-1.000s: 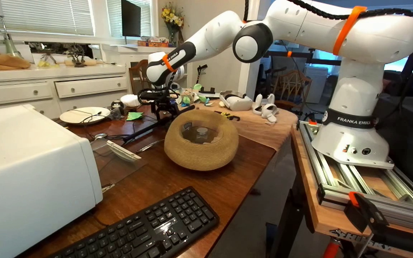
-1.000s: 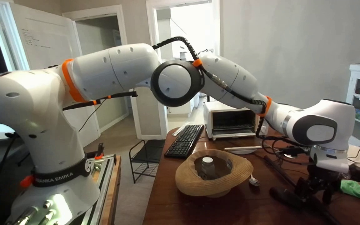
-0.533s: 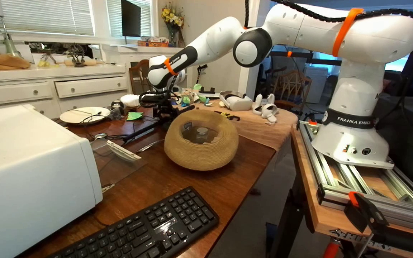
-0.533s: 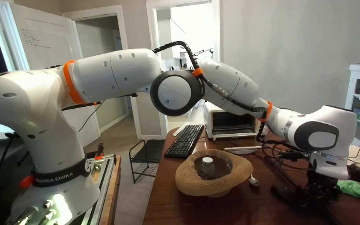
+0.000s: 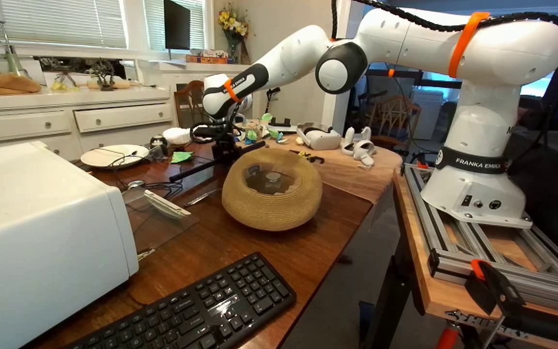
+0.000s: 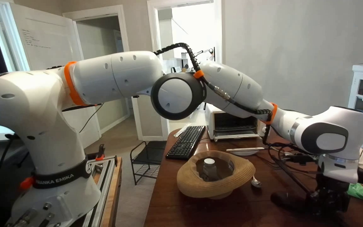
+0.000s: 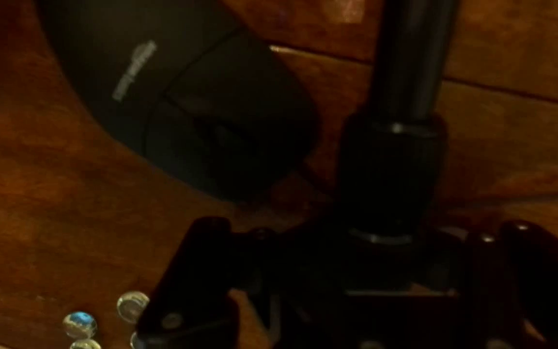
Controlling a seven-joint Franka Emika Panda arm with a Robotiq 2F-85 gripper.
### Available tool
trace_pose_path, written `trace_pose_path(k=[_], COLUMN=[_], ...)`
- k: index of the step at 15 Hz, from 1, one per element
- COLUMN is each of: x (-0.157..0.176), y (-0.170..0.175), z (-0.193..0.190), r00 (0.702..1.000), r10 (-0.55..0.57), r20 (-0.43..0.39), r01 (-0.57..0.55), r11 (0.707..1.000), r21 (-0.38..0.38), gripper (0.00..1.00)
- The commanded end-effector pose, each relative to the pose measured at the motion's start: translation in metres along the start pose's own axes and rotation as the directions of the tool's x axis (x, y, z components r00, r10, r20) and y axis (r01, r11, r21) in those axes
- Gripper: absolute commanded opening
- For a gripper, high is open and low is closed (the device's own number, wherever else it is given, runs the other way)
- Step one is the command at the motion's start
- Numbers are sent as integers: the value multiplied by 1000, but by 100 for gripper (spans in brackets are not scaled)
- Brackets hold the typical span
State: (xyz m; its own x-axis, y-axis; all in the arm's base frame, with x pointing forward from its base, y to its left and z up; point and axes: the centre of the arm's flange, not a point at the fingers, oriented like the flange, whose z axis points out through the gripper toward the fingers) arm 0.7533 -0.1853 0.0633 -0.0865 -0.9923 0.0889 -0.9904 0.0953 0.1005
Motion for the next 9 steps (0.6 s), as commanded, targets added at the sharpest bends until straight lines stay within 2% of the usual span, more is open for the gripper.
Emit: trace_pose_path(k=[1, 6, 9], x=[20, 33, 24], y=[-9, -7, -11], z=[-23, -80, -100], r00=[998, 987, 969], r10=[39, 33, -2], r20=[-57, -159, -246], r01=[-35, -1, 62], r11=[997, 980, 970], r21=[72, 199, 237], gripper=[0, 0, 0])
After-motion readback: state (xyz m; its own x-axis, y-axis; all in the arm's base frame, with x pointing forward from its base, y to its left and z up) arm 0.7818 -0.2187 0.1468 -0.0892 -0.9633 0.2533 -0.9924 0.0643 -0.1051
